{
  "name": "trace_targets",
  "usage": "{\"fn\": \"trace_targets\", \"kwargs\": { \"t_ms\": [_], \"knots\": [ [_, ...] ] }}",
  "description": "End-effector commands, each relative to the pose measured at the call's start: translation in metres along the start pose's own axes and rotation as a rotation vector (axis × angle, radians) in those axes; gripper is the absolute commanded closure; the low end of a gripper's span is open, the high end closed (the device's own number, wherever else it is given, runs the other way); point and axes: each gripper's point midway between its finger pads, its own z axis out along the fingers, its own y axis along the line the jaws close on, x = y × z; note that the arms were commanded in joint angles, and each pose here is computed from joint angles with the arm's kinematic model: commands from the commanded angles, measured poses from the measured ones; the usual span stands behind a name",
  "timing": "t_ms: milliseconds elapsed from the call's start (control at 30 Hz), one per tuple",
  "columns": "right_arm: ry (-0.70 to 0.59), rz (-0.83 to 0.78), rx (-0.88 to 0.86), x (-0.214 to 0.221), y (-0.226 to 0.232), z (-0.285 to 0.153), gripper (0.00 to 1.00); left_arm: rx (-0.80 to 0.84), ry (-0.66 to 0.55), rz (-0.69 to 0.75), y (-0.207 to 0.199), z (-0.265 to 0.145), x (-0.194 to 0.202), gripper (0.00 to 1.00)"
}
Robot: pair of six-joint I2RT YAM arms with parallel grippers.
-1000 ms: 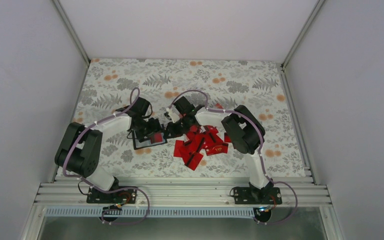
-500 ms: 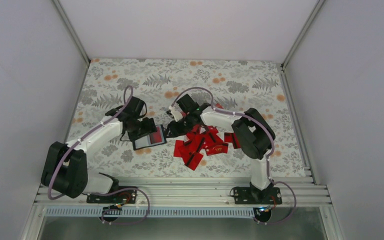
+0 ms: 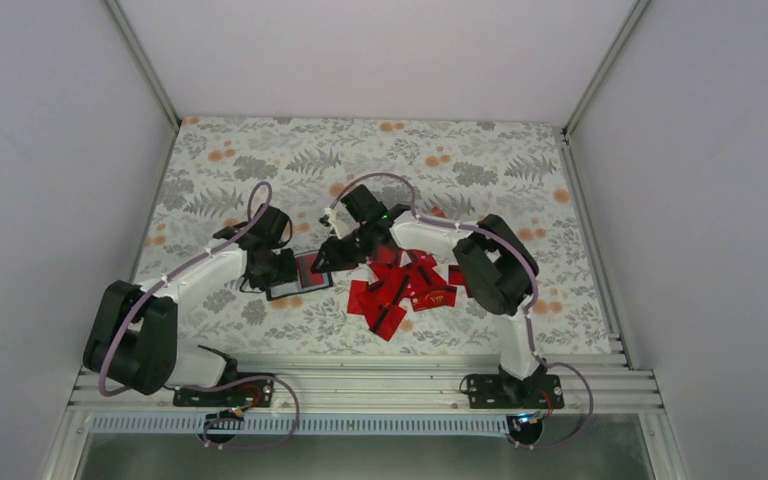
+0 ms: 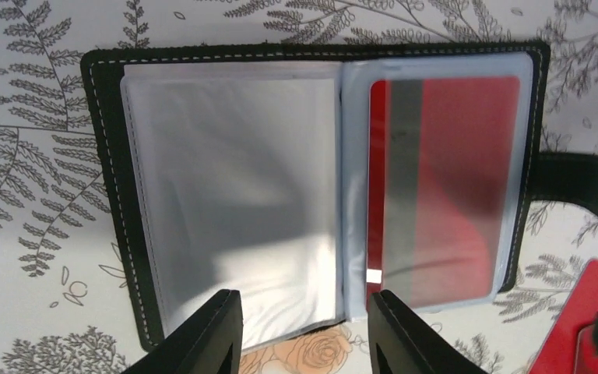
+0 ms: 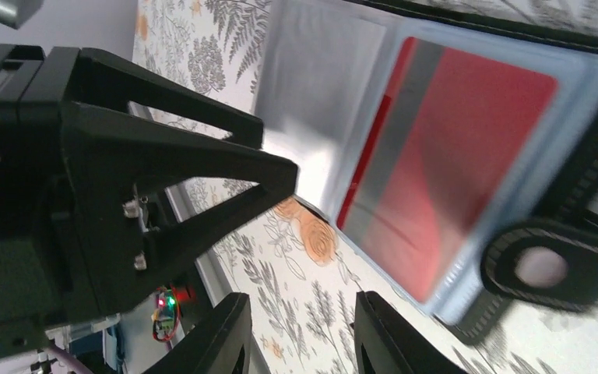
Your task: Put the credit cards into the card holder
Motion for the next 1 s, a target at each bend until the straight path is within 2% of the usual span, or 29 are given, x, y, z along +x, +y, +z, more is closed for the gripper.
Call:
{"fn": "trace_targets", "kwargs": {
  "t_ms": [0, 133, 467, 667, 967],
  "knots": [
    [0.028, -0.001, -0.027, -0.004, 0.016, 0.023, 0.65, 0.002, -0.035, 0.036, -0.001, 0.005, -0.007, 0.62],
    [0.021, 0.039, 0.019, -0.006, 0.005, 0.030, 0.66, 0.004, -0.019, 0.052, -0.001, 0.012, -0.006, 0.70],
    [-0.008, 0.109, 0.195, -0.010, -0.032, 0.029, 0.67, 0.019, 0.010, 0.085, -0.001, 0.028, -0.005, 0.77],
    [-0.003, 0.125, 0.204, -0.008, -0.039, 0.030, 0.67, 0.095, 0.029, 0.110, -0.016, 0.035, -0.005, 0.80],
    [0.006, 0.131, 0.227, -0.005, -0.046, 0.032, 0.67, 0.084, 0.041, 0.119, -0.016, 0.039, -0.006, 0.81]
  ]
}}
